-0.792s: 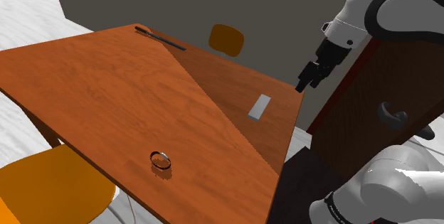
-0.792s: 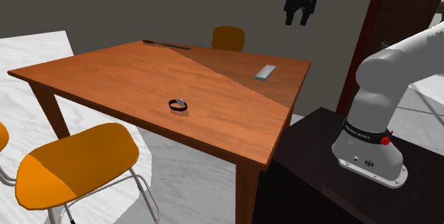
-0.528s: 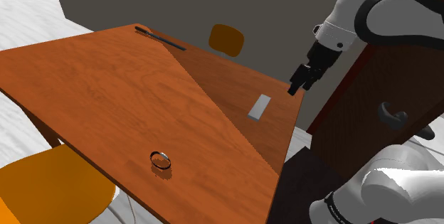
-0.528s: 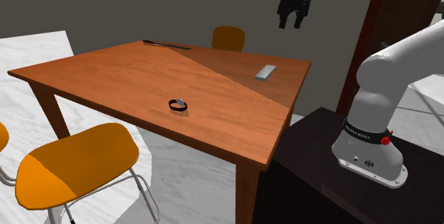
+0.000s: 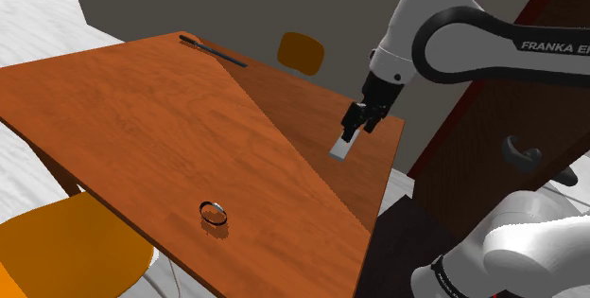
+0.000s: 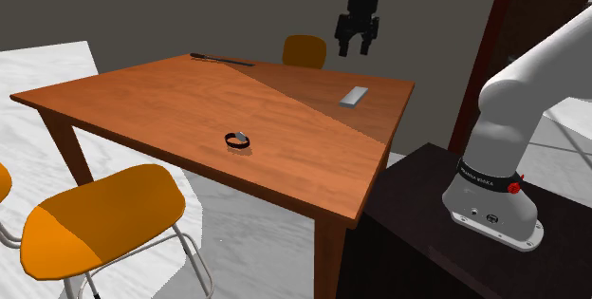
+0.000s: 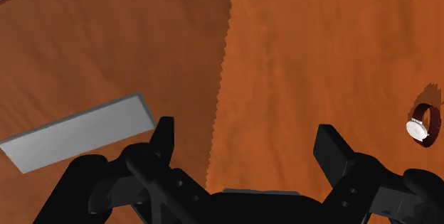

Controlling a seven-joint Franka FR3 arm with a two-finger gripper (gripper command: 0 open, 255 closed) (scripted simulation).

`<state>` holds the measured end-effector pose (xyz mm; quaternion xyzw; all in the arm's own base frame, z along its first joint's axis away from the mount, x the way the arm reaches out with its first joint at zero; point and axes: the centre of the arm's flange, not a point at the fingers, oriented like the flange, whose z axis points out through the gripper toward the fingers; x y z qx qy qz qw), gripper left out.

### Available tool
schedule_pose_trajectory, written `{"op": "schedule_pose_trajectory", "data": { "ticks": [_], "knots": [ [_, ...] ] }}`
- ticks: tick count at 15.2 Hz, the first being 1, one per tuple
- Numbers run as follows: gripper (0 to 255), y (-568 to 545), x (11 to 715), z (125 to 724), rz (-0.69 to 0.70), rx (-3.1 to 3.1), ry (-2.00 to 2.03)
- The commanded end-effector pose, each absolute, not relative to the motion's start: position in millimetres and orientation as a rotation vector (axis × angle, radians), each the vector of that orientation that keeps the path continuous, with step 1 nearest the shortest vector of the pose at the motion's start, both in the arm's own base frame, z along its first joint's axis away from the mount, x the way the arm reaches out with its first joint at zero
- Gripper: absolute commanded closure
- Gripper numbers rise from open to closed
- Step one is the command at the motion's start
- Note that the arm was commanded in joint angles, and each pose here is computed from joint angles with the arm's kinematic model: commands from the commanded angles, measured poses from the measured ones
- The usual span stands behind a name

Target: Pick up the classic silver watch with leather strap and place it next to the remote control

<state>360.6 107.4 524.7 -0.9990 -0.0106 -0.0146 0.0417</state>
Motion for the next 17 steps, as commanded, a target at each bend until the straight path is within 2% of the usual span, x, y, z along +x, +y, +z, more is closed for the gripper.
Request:
{"op": "schedule_pose_trajectory", "data": {
  "ticks": [1, 17],
  "knots": [
    [0, 132.0, 369.4, 516.7, -0.032, -3.056, -0.051],
    [0, 316.8, 435.3, 429.7, 0.072, -3.049, -0.199]
  ]
}}
